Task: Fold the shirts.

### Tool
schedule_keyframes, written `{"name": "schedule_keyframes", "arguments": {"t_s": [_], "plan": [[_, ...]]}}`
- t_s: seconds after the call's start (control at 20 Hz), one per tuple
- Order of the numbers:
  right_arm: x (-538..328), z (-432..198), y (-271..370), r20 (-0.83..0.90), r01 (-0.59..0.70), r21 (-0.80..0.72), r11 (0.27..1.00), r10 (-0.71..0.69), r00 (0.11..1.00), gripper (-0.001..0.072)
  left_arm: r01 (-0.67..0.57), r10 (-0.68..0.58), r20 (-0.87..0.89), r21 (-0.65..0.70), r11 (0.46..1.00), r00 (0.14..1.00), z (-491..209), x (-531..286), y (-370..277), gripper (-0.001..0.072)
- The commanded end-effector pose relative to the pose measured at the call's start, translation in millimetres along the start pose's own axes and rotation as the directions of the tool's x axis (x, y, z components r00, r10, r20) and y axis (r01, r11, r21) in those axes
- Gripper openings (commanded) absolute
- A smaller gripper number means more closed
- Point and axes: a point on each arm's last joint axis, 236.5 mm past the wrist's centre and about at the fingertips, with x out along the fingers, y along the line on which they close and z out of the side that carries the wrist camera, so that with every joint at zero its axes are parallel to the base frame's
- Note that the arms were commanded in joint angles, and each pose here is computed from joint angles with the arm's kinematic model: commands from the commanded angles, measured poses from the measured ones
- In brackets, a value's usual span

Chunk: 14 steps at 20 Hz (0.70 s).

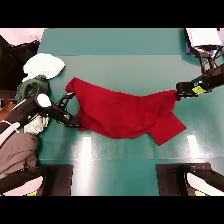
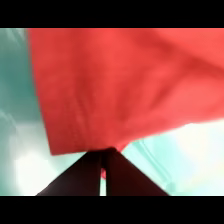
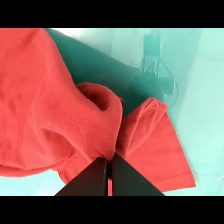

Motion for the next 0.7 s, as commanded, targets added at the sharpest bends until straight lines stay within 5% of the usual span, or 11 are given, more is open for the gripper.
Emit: {"name": "schedule_keyframes", "arguments": {"t_s": [0.0,0.15,0.2,0.25,0.3,0.65], "plan": [[0,-6,-2,-0.024,0.006,-0.029,1.0,-0.007,1.0,0.0017,-0.049,0.055,-0.046,0.119,0.992,0.997,-3,-32,-1,0.0024],[0,1,-13,-0.001,0.011,-0.002,1.0,-0.011,1.0,0.002,-0.102,0.101,0.017,0.169,0.98,0.995,8,-59,-2,0.0024],[0,4,-19,0.009,0.008,0.015,1.0,-0.008,1.0,0.0188,-0.106,0.102,0.033,0.176,0.979,0.994,11,-65,-5,0.0024],[1,5,-29,0.01,0.016,0.038,0.999,-0.016,1.0,0.0523,-0.107,0.102,0.041,0.18,0.978,0.994,12,-68,-6,0.0025],[2,3,-40,-0.002,0.023,0.062,0.998,-0.023,1.0,0.0617,-0.11,0.103,0.048,0.182,0.977,0.994,12,-70,-7,0.0024],[45,-54,-57,-0.067,-0.172,0.133,0.976,0.182,0.981,0.0616,-0.118,0.113,0.04,0.183,0.976,0.993,10,-70,-4,0.0025]]}}
